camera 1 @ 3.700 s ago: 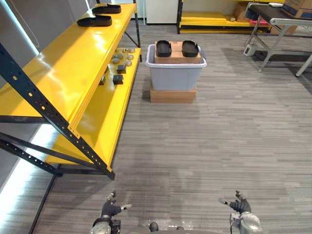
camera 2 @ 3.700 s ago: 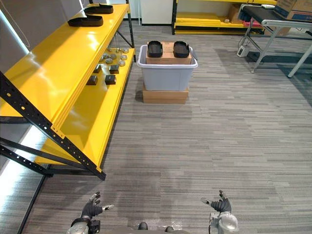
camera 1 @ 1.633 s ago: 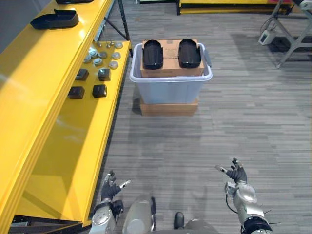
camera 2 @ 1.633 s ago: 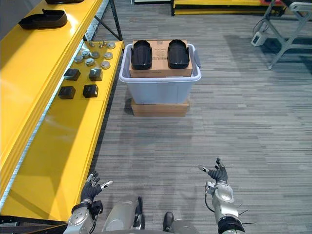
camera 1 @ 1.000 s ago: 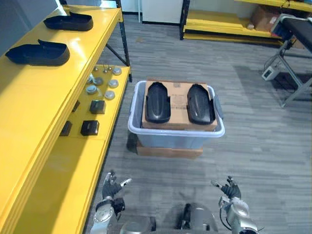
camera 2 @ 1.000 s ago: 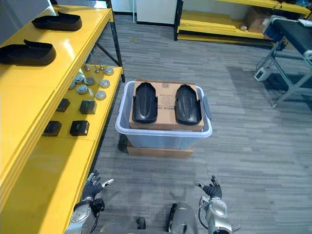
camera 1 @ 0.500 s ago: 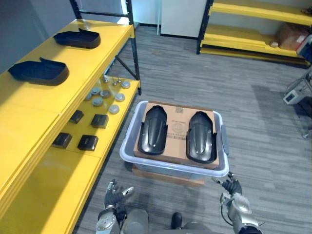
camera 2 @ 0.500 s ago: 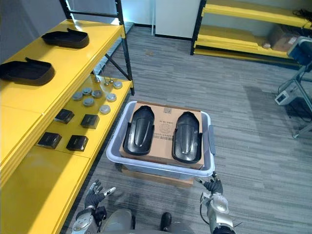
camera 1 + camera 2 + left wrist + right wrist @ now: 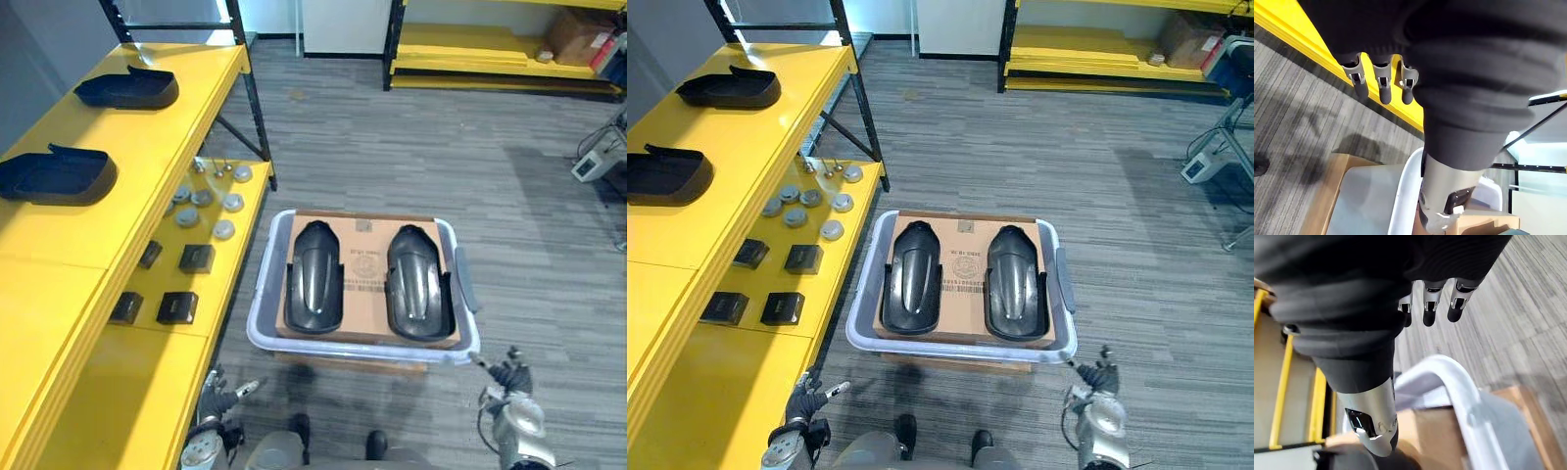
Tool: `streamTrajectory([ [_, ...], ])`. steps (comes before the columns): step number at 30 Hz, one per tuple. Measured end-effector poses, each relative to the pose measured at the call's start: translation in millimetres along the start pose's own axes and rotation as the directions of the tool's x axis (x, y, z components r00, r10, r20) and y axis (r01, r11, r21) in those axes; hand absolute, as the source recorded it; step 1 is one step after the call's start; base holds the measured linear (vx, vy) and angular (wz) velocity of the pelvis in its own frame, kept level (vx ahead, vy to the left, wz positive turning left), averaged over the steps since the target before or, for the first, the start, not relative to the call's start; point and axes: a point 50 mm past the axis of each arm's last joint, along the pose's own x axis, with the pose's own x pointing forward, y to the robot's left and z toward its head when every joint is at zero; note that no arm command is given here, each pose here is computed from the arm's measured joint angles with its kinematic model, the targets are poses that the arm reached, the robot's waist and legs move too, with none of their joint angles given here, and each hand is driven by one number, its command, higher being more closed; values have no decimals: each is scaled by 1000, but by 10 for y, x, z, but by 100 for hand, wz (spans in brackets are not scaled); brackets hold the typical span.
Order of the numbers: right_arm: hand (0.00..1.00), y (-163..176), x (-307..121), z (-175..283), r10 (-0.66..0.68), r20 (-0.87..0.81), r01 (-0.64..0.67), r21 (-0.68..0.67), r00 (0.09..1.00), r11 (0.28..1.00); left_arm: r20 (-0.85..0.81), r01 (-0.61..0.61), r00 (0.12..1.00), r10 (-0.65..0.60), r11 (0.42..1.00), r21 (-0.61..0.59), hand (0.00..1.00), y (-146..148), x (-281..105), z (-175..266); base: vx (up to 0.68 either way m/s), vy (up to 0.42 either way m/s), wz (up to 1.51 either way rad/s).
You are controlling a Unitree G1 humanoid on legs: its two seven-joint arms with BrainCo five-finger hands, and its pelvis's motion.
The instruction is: Walk over and take plastic housings, then place them on the shelf
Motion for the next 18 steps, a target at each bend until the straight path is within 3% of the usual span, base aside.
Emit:
streamTrajectory([
  [6, 0, 94, -6, 493, 7, 227, 3, -41, 974, 999, -21, 29, 999, -29, 999, 18, 0, -52, -48, -74, 9, -9, -10],
  [12, 0, 378, 4, 735, 65, 332, -16, -149, 941, 989, -37, 50, 998, -49, 998, 29, 0, -90, -83, -128, -25, 14, -11],
  [18, 0, 757, 145, 908, 123, 337, -61, -189, 933, 980, -18, 84, 996, -84, 996, 38, 0, -183, -68, -88, -70, 40, 2],
])
